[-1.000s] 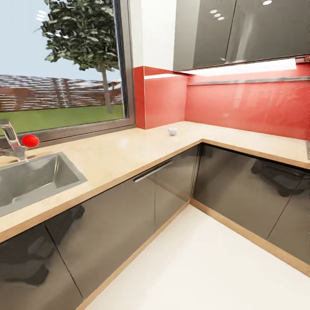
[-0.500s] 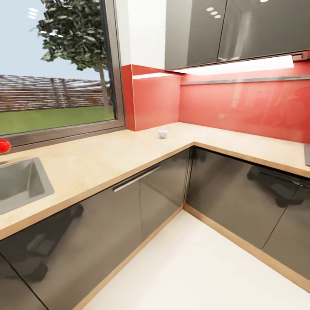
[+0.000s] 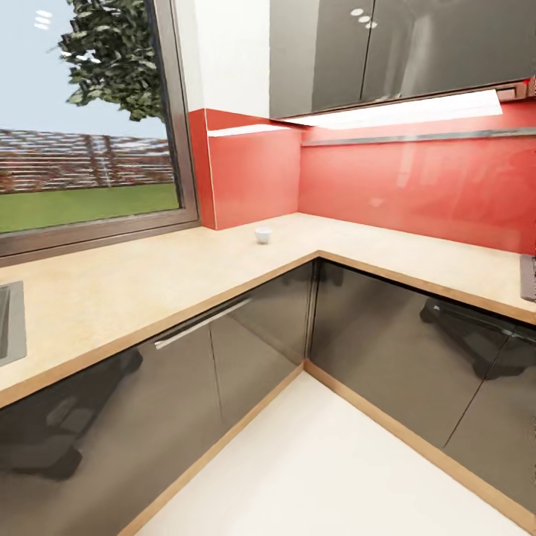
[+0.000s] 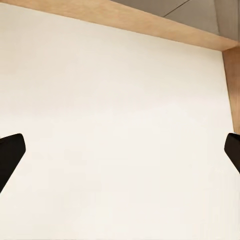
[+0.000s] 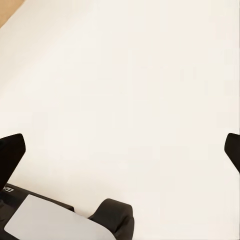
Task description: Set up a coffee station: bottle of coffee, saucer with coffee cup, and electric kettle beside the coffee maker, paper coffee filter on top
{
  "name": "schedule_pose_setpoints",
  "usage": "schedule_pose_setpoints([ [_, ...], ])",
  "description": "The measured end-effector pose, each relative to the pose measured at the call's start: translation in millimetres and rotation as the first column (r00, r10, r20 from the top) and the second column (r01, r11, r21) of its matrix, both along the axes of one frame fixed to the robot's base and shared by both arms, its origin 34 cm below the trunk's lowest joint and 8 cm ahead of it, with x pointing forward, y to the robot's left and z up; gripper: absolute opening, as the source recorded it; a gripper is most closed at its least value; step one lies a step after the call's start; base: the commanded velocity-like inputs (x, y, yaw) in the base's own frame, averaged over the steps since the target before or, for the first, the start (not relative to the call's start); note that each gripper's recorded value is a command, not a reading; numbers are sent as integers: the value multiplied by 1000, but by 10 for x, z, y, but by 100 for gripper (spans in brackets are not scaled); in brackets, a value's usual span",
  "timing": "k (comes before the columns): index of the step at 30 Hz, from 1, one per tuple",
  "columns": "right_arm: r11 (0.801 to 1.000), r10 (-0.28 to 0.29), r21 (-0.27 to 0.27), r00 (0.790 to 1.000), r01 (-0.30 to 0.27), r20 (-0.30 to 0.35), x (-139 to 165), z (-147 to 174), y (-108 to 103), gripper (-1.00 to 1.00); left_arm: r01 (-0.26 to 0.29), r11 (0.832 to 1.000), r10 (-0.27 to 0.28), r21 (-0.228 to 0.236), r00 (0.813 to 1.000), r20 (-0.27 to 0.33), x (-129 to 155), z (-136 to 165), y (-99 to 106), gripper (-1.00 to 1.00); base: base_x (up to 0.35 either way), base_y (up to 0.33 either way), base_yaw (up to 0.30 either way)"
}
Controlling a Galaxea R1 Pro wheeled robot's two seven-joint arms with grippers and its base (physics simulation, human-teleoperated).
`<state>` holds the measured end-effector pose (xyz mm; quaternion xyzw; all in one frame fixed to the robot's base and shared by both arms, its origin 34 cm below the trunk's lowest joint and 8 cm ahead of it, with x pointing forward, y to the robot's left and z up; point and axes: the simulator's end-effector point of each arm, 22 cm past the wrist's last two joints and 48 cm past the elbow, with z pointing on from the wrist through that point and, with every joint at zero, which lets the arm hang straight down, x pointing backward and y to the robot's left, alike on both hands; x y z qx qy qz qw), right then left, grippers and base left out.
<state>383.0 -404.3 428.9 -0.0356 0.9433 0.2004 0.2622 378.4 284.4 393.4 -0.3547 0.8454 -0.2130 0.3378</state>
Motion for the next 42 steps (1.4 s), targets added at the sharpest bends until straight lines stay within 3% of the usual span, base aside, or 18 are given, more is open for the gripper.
schedule_pose_setpoints([
  [21, 1000, 2, -1, 1000, -2, 2, -1, -4, 8, 100, 0, 1000, 0, 0, 1000, 0, 0, 0, 2, 100, 168, -267, 0],
  [30, 1000, 9, 5, 1000, -9, -1, -6, -6, 37, 100, 0, 1000, 0, 0, 1000, 3, 7, 4, 2, 100, 72, -100, 0],
  [34, 1000, 11, 5, 1000, -11, -1, -5, -8, 46, 100, 4, 1000, -4, 0, 1000, 12, 33, 22, -5, 100, 8, -11, 0],
  [37, 1000, 13, 4, 1000, -13, 0, -9, -16, 61, 100, 15, 1000, -15, -1, 998, 67, 244, 148, -57, 100, 1, -2, 0],
  [39, 1000, 14, 4, 1000, -14, -2, -17, -21, 66, 100, 44, 999, -43, -5, 992, 121, 451, 287, -175, 100, 0, 0, 0],
  [40, 1000, 6, 27, 999, -5, -45, -188, -134, 222, 100, 206, 971, -191, -122, 974, 119, 570, 416, -783, 100, 0, 0, 0],
  [41, 999, -3, 34, 998, 5, -60, -248, -169, 260, 100, 288, 944, -247, -163, 940, 236, 1018, 890, -1080, 100, 0, 0, 0],
  [42, 999, -6, 36, 998, 8, -63, -261, -175, 266, 100, 336, 929, -265, -156, 897, 355, 1382, 1378, -1223, 100, 0, 0, 0],
])
